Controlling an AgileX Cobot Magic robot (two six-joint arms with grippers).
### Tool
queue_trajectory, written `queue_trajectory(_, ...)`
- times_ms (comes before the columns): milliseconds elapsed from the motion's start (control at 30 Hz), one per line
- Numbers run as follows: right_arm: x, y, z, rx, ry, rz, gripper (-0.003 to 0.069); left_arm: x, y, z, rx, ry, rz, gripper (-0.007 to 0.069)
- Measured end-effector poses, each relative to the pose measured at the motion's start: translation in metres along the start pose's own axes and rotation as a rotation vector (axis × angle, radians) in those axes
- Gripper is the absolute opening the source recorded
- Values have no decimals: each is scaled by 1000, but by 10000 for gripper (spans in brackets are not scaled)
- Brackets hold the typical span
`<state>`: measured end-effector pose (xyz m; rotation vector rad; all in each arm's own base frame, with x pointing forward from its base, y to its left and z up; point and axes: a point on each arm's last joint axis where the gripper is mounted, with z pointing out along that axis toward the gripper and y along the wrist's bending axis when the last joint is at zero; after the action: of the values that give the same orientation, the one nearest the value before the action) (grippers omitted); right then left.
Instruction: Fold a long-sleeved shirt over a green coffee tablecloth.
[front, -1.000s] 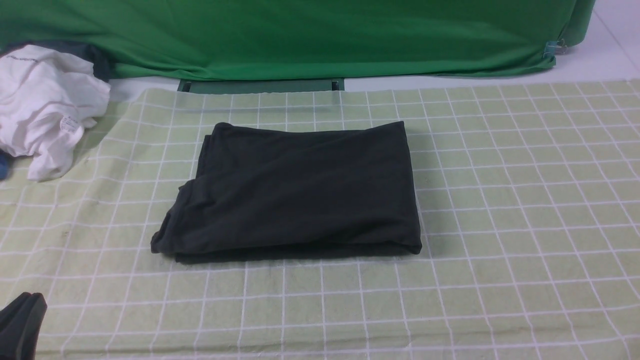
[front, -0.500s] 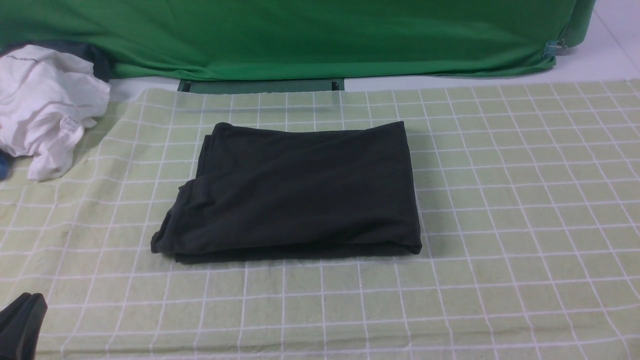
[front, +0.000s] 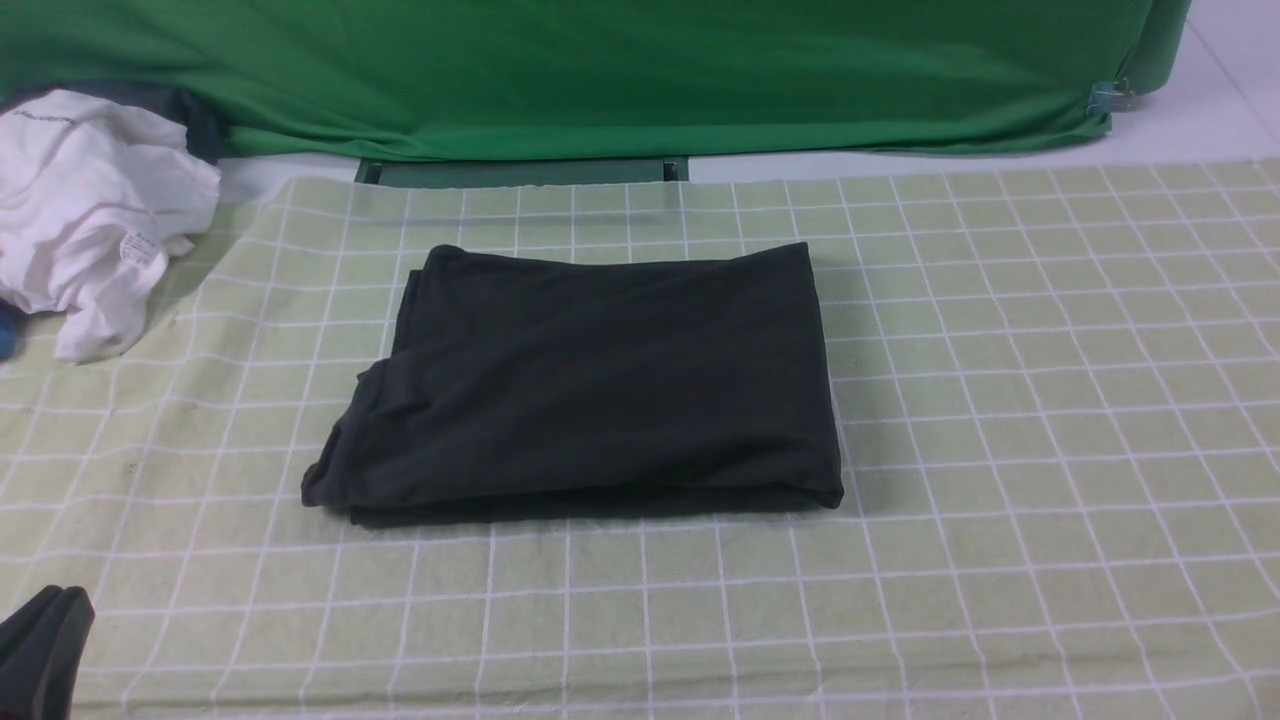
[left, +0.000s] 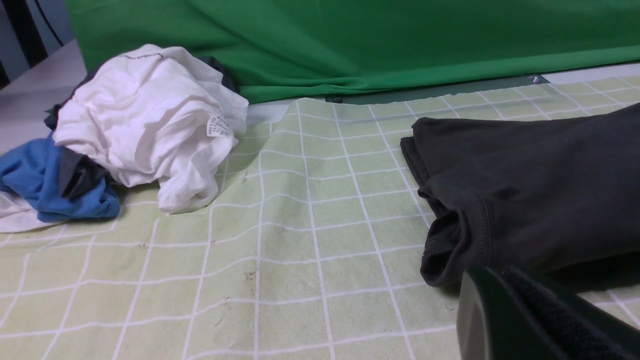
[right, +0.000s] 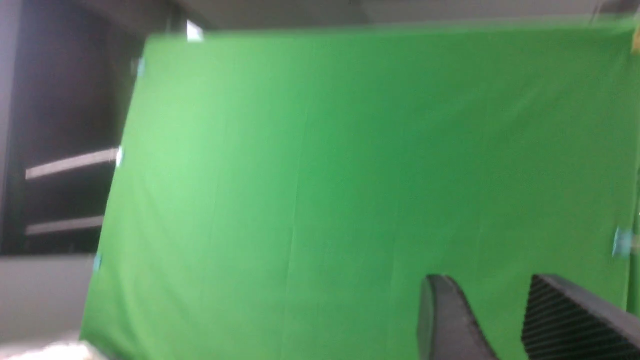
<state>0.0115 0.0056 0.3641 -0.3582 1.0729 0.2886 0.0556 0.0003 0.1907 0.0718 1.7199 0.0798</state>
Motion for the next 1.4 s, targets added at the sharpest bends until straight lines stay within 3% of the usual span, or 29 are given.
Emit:
queue_trajectory(400,34,3,15,0,229,-23,240,0,0,0,0,0,0,15)
queue_trajectory(633,104,-2,2,224,480,-100,241,0,0,0,0,1,0,15)
queue_trajectory(900,184,-3,-37,389,783,-80,241,0,0,0,-3,1,12,15)
queue_trajectory(1400,181,1,-48,403,746,-116,241,1,0,0,-3,7,17,15)
